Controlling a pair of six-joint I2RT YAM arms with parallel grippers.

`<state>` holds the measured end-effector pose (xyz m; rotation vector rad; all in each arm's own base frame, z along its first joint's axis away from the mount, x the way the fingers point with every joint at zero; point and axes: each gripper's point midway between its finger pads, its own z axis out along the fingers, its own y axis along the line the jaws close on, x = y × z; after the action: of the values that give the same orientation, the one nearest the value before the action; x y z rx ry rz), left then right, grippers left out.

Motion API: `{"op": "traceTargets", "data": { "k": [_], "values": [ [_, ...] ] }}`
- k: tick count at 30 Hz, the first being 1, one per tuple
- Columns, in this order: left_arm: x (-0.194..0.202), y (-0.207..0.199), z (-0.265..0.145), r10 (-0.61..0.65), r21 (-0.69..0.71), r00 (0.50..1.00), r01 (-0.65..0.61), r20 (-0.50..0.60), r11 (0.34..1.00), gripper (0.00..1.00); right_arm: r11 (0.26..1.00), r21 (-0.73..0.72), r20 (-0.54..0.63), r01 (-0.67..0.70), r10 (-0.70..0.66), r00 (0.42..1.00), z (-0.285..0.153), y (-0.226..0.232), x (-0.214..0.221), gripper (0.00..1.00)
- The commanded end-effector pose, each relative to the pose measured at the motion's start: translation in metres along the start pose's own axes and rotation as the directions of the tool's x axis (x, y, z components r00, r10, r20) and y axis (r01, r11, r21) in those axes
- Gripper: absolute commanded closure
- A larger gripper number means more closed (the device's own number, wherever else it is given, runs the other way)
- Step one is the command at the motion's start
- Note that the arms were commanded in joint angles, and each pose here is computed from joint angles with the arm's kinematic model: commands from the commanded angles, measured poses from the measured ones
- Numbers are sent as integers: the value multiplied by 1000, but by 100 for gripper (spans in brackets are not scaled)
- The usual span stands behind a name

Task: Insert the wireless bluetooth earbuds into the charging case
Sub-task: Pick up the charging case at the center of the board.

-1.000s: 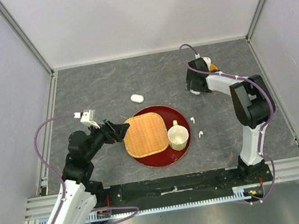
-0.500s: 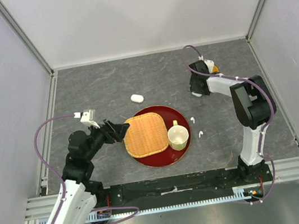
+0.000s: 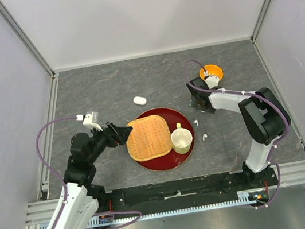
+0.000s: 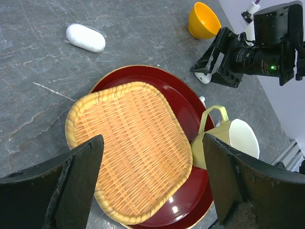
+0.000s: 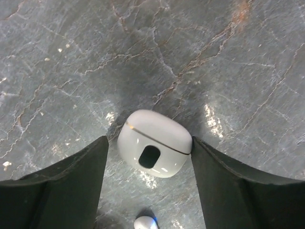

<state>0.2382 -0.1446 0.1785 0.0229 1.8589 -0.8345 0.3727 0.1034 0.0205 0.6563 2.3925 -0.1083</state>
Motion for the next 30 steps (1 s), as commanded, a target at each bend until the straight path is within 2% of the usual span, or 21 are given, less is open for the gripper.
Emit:
{"op": "traceTargets", "data": {
  "k": [1, 4, 5, 7, 8, 13, 15, 16, 18, 22, 24, 30],
  "values": [
    [-9, -2, -2, -11, -5, 1000, 11, 28, 1000, 10, 999, -1, 31, -37, 37, 999, -12, -1, -8, 21],
    [-10, -3, -2, -9, -6, 1000, 9, 30, 1000, 10, 999, -36, 62, 10, -8, 998, -23, 1, -19, 14],
    [-10, -3, -2, -11, -5, 1000, 11, 28, 1000, 10, 996, -46, 80, 76, -72, 994, -26, 0, -24, 12],
    [-10, -3, -3, -12, -4, 999, 12, 29, 1000, 10, 985, -113, 133, 130, -114, 984, -39, 8, -36, 11],
    [-10, -4, -3, -10, -1, 1000, 10, 29, 1000, 10, 965, -133, 170, 225, -202, 964, -46, 8, -43, 11],
    [-12, -6, -5, -18, 2, 999, 18, 36, 1000, 10, 908, -124, 268, 400, -358, 895, -50, -4, -51, 12],
    [-16, -10, -8, -41, 5, 998, 41, 42, 999, 10, 891, -140, 335, 432, -367, 867, -56, -6, -62, 13],
    [-16, -15, -9, -43, 28, 998, 42, 37, 999, 9, 874, -177, 311, 452, -386, 869, -51, -12, -46, 12],
    [-24, -25, -13, -42, 63, 997, 38, 58, 997, 8, 845, -204, 399, 495, -390, 830, -56, -10, -61, 13],
    [-37, -42, -22, -36, 137, 993, 21, 109, 990, 7, 811, -252, 429, 528, -395, 812, -53, -11, -59, 13],
    [-40, -50, -27, -22, 172, 991, -1, 131, 985, 7, 751, -325, 457, 574, -407, 791, -52, 3, -55, 13],
    [-40, -66, -34, 31, 261, 988, -69, 150, 963, 7, 645, -438, 411, 626, -476, 777, -43, 17, -49, 15]
  ]
}}
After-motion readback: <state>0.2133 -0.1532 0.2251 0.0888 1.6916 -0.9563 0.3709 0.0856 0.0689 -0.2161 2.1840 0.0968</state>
